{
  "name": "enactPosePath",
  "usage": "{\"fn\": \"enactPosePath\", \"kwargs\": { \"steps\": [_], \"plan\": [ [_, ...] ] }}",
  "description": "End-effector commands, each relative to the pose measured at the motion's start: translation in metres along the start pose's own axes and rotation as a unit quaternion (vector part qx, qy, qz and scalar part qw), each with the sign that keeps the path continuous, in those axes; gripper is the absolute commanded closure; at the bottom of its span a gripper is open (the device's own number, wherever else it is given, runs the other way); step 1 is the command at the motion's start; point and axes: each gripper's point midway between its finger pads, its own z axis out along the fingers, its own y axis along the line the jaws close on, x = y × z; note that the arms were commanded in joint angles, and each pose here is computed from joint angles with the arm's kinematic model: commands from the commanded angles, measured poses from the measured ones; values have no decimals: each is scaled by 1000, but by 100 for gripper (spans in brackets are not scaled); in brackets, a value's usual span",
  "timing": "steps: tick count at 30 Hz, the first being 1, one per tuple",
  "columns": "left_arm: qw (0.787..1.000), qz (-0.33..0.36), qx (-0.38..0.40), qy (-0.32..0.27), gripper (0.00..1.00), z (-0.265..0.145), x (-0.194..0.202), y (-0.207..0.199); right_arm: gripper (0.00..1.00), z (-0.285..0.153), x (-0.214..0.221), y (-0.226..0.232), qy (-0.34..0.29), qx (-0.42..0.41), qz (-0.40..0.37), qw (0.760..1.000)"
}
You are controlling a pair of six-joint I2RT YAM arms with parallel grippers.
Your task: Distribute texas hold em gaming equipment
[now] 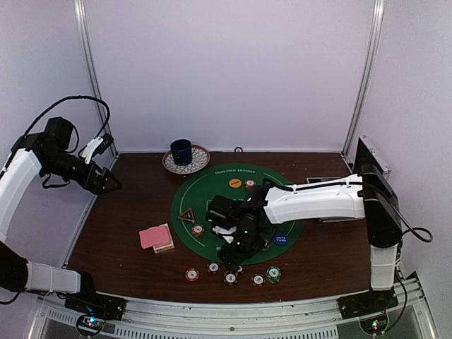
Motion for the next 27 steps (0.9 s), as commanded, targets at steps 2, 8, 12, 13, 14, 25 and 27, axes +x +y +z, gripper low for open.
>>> {"fn": "enactPosePath", "kwargs": {
  "steps": [2,8,12,13,14,25,27],
  "plan": [
    [1000,14,-2,-6,2,-5,0,-3,21,2,1,4,11,-12,28,999],
    [1000,14,1,-6,2,-5,1,-4,22,7,8,4,27,-17,46,998],
    [1000,17,0,-8,2,-5,0,-4,22,12,12,5,39,-20,56,997],
    [1000,18,0,-7,2,-5,0,-4,22,14,12,6,41,-21,61,997],
    [1000,18,0,-8,2,-6,0,-4,22,15,13,6,43,-22,66,997],
    [999,32,3,-7,2,-8,-2,-5,19,34,11,5,48,-16,124,991],
    [999,38,1,-6,2,-8,-1,-5,20,37,11,4,50,-11,133,990]
  ]
}}
